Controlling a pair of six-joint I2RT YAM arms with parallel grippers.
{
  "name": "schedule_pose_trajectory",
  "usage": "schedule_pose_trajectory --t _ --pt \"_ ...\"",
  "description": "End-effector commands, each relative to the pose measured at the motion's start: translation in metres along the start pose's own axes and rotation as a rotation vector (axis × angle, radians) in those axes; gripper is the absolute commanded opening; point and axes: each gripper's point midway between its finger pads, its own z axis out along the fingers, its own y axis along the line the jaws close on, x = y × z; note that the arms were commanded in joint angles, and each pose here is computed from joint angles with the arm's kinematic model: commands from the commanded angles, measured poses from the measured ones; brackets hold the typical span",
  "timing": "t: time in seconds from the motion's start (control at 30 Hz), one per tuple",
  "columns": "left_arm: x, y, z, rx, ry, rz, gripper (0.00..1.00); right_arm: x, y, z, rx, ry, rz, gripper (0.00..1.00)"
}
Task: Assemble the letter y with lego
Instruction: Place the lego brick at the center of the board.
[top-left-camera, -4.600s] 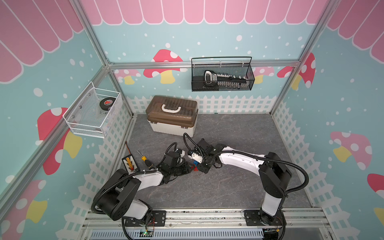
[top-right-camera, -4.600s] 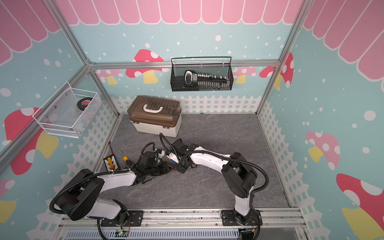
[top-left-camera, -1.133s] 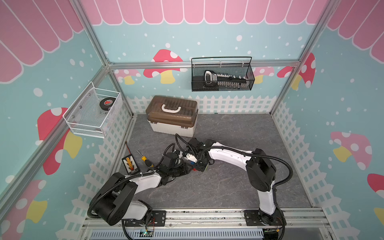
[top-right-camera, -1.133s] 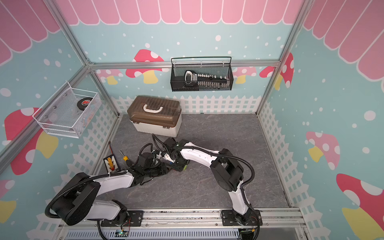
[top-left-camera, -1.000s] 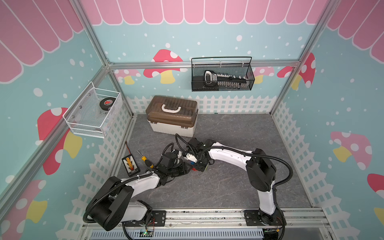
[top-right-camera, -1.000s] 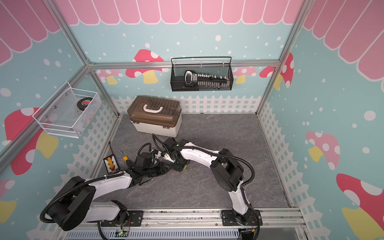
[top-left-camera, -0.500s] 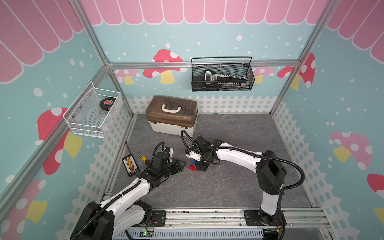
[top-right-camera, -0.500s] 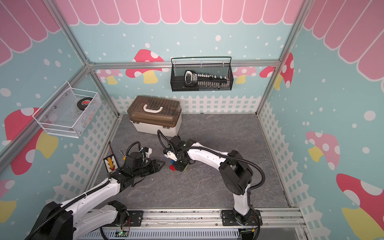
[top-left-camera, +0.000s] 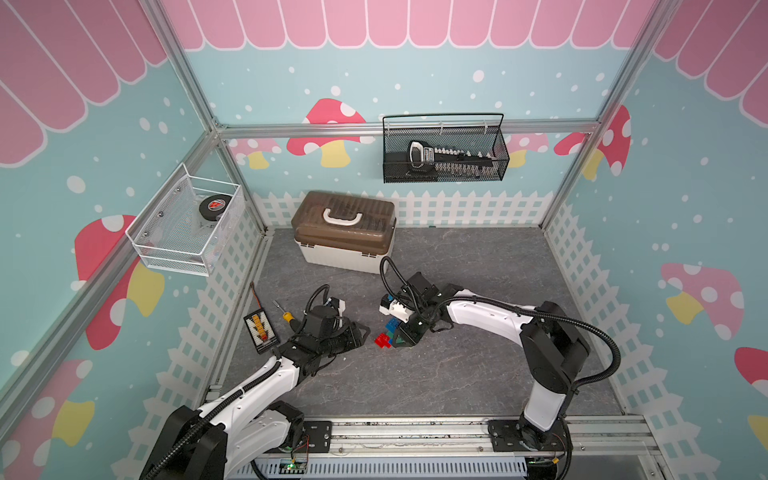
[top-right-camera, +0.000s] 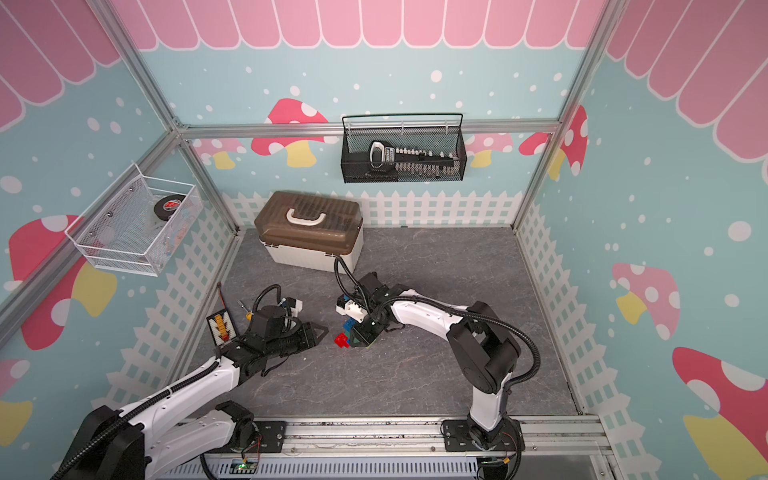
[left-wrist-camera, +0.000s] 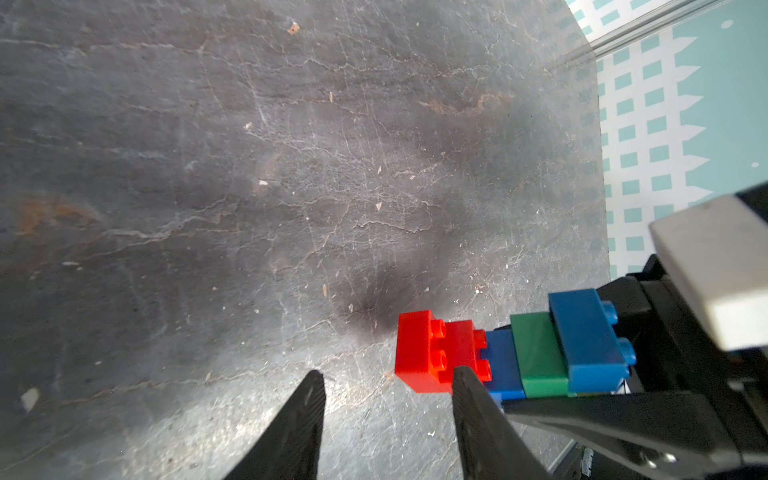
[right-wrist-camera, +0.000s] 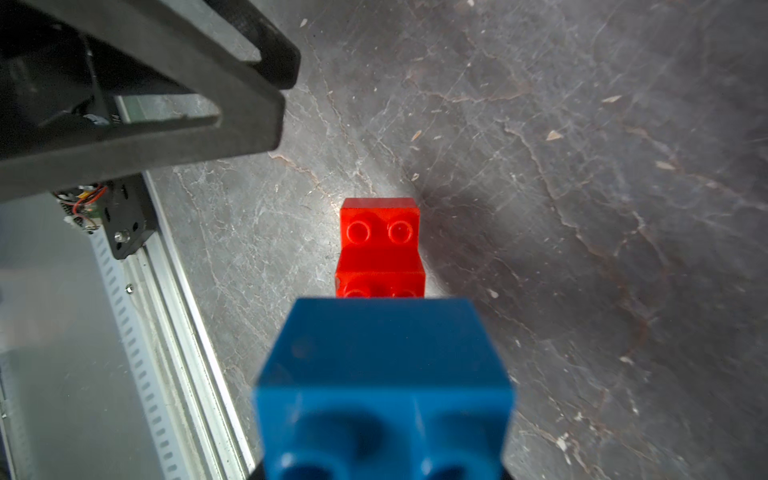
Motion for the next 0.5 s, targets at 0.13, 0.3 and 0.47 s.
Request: schedule_pose_trajectory --t 0.13,0.3,0.47 --pt "-0.006 -0.002 0.000 -0.010 -0.007 0.008 0.51 -0.007 0.008 0.006 -0.144 -0.088 0.042 0.15" --pt "-0.006 -0.002 0.000 -0.010 -0.005 0.008 0.51 -0.003 0.004 0.012 -0.171 -0.092 0.062 0.16" --pt "-0.007 -0.002 0.001 -0.014 -0.001 0.008 0.51 0.002 -0.004 0.019 -0.190 -0.085 0.087 0.17"
